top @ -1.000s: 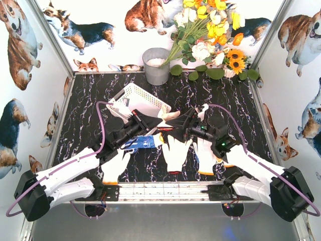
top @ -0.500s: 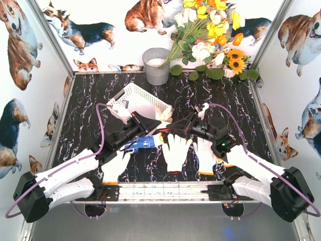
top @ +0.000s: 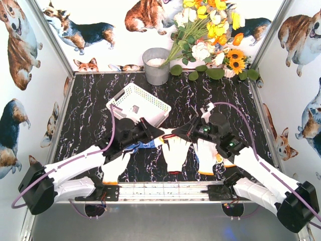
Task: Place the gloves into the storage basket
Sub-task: Pair the glove with the glove.
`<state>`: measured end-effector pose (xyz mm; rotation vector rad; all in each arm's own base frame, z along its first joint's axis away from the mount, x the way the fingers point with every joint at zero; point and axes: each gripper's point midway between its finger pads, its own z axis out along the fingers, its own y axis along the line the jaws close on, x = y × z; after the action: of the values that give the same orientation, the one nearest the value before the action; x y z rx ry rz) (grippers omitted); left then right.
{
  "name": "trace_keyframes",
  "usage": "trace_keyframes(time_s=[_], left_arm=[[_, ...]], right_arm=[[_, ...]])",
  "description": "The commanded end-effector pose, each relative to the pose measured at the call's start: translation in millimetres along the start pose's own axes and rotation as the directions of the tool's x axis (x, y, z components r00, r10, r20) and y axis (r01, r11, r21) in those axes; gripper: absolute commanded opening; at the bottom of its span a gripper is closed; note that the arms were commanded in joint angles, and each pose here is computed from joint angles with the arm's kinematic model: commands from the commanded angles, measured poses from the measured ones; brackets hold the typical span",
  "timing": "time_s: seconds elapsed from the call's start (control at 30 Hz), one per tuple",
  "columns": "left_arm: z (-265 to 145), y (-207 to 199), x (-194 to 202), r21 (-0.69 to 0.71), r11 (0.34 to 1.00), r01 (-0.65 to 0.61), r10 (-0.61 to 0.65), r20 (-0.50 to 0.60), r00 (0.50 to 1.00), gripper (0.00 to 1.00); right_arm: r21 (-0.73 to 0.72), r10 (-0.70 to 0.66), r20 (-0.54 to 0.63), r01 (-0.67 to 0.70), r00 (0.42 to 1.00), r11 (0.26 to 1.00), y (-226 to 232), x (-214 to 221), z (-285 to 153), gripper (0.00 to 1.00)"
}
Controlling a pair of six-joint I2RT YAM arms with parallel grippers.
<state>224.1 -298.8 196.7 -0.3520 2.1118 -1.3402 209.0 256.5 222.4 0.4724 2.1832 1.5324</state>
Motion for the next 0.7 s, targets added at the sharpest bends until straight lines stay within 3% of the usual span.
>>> trace_keyframes(time_s=[0.0,0.47,0.67], left_arm=[[14,-12,-7,0.024,0.999,-0.028,0.028,0.011,1.0,0.0],[73,-45,-47,-0.008,0.972,-0.234,0.234,0.032,0.972,0.0],[92,-35,-46,-0.029,0.96,-0.278,0.277,-0.034,0.96,0.0]], right_arm=[[0.071,-0.12,0.109,0.113,0.987,0.991,3,-24,-14,0.0],[0.158,-0.259,0.125,0.239,0.958,0.958,5,-85,-12,0.0],[0.246,-0.309,0.137,0.27,0.941,0.931,-10,-92,-18,0.0]])
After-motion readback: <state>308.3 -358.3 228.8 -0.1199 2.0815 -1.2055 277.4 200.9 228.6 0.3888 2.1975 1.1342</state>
